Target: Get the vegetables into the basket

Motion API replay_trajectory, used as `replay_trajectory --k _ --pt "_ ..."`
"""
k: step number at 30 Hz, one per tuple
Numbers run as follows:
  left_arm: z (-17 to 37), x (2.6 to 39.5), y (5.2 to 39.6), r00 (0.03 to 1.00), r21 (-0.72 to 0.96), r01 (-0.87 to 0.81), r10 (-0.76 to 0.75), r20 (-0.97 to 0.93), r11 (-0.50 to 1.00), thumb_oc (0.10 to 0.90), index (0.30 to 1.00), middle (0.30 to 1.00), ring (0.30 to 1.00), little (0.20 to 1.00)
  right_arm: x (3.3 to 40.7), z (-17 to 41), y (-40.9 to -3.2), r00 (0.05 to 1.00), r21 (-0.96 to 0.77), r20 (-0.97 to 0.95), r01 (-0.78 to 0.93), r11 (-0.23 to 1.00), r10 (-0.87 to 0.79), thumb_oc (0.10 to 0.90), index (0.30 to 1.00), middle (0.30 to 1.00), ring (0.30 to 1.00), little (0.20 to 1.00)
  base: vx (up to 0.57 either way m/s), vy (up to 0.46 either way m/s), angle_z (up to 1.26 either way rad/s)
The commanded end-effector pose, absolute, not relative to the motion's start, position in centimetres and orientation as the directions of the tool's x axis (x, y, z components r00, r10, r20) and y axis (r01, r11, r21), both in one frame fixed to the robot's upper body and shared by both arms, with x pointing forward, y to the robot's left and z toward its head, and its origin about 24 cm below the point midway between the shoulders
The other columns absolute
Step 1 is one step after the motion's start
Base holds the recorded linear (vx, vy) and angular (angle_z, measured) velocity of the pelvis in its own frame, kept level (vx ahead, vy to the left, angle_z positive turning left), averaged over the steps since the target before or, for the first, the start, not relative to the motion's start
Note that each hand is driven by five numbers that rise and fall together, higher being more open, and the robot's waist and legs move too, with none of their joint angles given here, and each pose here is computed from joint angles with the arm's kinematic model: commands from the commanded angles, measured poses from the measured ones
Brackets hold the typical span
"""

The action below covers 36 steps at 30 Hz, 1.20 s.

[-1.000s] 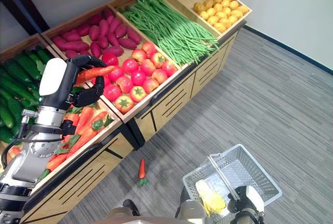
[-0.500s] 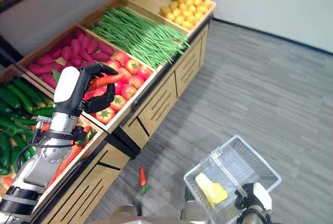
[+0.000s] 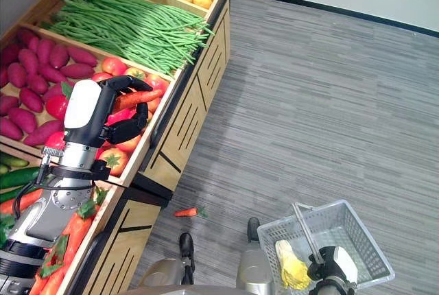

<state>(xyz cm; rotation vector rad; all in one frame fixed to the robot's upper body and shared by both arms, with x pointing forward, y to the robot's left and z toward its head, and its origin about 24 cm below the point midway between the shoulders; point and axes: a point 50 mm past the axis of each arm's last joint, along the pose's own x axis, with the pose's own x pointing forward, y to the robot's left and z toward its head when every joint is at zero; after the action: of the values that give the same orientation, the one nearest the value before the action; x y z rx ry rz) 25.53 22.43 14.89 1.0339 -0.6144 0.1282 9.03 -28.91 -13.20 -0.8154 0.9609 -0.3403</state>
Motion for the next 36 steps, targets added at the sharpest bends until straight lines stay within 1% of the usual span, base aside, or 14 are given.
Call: replay_trajectory --k 1,6,13,23,27,29,34,36 --pt "20.7 24.9 21.6 0.611 0.616 -0.557 -0.227 0.758 0.557 0.4 0.3 0.3 0.3 0.3 12.0 -11.6 -29.8 0.633 -0.79 -0.478 -0.008 0.612 -0.609 0.4 0.3 0.3 0.3 0.3 -0.06 0.1 -0.24" --pt "21.0 25.1 21.8 0.609 0.617 -0.563 -0.229 0.759 0.55 0.4 0.3 0.3 0.3 0.3 13.1 -11.5 -28.9 0.663 -0.78 -0.464 0.011 0.626 -0.588 0.4 0.3 0.3 0.3 0.3 -0.11 0.076 -0.54" --pt "20.9 25.2 22.0 0.628 0.635 -0.552 -0.232 0.743 0.54 0.4 0.3 0.3 0.3 0.3 12.0 -12.1 -28.6 0.64 -0.777 -0.489 -0.01 0.63 -0.593 0.4 0.3 0.3 0.3 0.3 -0.05 0.002 -0.55" --pt "19.7 25.4 22.0 0.675 0.659 -0.51 -0.218 0.705 0.553 0.4 0.3 0.3 0.3 0.3 10.3 -12.3 -29.3 0.606 -0.78 -0.51 -0.027 0.625 -0.61 0.4 0.3 0.3 0.3 0.3 -0.01 -0.155 -0.32" --pt "19.3 25.6 21.6 0.682 0.648 -0.494 -0.205 0.702 0.58 0.4 0.3 0.3 0.3 0.3 9.9 -11.9 -30.4 0.592 -0.795 -0.494 -0.01 0.607 -0.637 0.4 0.3 0.3 0.3 0.3 -0.05 -0.213 -0.05" --pt "19.1 25.7 21.6 0.687 0.652 -0.489 -0.204 0.697 0.58 0.4 0.3 0.3 0.3 0.3 10.2 -11.5 -30.9 0.607 -0.804 -0.474 -0.003 0.595 -0.638 0.4 0.3 0.3 0.3 0.3 -0.06 -0.158 -0.05" --pt "18.8 25.5 21.4 0.686 0.641 -0.486 -0.195 0.701 0.595 0.4 0.3 0.3 0.3 0.3 10.4 -10.9 -32.3 0.595 -0.827 -0.45 0.003 0.562 -0.666 0.4 0.3 0.3 0.3 0.3 -0.02 -0.021 -0.34" --pt "19.1 25.4 21.2 0.668 0.631 -0.493 -0.204 0.715 0.599 0.4 0.3 0.3 0.3 0.3 10.5 -10.5 -33.0 0.603 -0.841 -0.432 0.0 0.541 -0.671 0.4 0.3 0.3 0.3 0.3 0.05 0.053 -0.46"
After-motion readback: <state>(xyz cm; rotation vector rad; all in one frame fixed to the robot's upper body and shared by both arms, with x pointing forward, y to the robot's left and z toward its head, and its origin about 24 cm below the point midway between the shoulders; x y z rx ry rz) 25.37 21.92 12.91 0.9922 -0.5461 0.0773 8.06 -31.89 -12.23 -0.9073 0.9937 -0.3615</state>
